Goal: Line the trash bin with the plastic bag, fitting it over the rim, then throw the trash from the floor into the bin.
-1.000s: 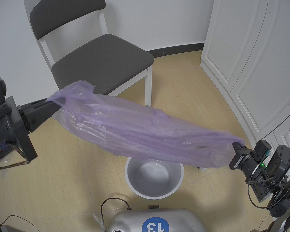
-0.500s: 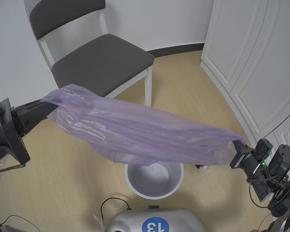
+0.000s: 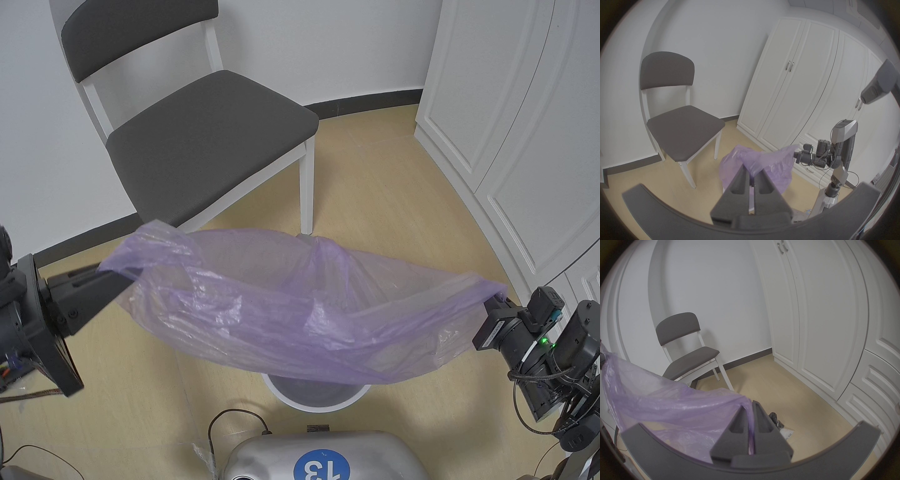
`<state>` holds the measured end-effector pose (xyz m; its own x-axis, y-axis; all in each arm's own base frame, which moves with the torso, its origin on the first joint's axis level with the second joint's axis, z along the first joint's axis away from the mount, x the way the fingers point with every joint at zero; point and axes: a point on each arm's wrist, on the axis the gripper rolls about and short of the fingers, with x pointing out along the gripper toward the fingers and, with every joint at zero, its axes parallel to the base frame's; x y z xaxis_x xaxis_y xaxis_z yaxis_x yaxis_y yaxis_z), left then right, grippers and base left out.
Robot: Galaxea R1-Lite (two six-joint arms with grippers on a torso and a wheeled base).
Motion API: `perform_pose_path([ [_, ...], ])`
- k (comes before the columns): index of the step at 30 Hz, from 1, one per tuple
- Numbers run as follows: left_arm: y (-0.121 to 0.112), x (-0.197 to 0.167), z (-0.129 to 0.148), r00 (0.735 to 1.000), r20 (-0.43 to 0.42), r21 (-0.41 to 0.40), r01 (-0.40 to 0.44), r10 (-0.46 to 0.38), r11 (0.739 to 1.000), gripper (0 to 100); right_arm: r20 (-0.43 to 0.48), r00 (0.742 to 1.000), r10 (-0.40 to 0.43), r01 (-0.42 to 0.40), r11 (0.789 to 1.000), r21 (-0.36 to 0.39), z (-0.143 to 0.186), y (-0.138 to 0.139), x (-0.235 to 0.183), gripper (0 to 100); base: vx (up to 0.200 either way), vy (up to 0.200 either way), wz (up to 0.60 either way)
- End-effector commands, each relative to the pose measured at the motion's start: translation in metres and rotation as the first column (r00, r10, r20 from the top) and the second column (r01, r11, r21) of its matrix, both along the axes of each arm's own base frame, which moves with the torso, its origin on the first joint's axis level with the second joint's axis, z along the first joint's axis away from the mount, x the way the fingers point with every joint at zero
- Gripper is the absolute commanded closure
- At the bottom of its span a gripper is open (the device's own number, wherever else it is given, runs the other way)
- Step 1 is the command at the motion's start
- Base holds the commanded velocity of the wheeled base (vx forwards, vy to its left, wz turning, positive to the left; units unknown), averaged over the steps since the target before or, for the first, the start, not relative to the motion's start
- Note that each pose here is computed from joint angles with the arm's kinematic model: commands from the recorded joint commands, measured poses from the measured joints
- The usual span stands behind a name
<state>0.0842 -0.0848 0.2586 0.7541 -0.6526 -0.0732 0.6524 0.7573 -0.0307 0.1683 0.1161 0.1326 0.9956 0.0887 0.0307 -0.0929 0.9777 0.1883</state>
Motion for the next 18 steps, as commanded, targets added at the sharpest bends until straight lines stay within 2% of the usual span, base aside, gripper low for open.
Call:
perform_pose_path([
  [1,0.002,-0.006,-0.011,1.0,-0.012,0.018,0.022,-0.021,1.0,100,0.033,0.999,0.006,-0.007,1.0,0.004,0.007,-0.004,-0.007,100,0.0,0.0,0.0],
  [5,0.003,-0.006,-0.015,1.0,-0.021,0.025,0.022,-0.021,0.999,100,0.047,0.999,0.007,-0.006,1.0,-0.018,0.009,-0.008,-0.012,100,0.0,0.0,0.0],
  [7,0.003,-0.007,-0.024,0.999,-0.045,0.046,0.033,-0.031,0.998,100,0.055,0.998,0.021,-0.017,0.998,-0.061,0.01,-0.014,-0.023,100,0.0,0.0,0.0],
  [12,0.002,-0.008,-0.035,0.995,-0.074,0.067,0.075,-0.07,0.995,100,0.054,0.998,0.034,-0.03,0.997,-0.075,0.009,-0.018,-0.032,100,0.0,0.0,0.0],
  [15,0.003,-0.012,-0.051,0.989,-0.107,0.105,0.108,-0.097,0.989,100,0.045,0.998,0.034,-0.029,0.994,-0.103,0.006,-0.021,-0.035,100,0.0,0.0,0.0],
  [18,0.004,-0.013,-0.059,0.987,-0.129,0.122,0.113,-0.097,0.986,100,0.045,0.998,0.033,-0.028,0.994,-0.105,0.007,-0.021,-0.036,100,0.0,0.0,0.0],
])
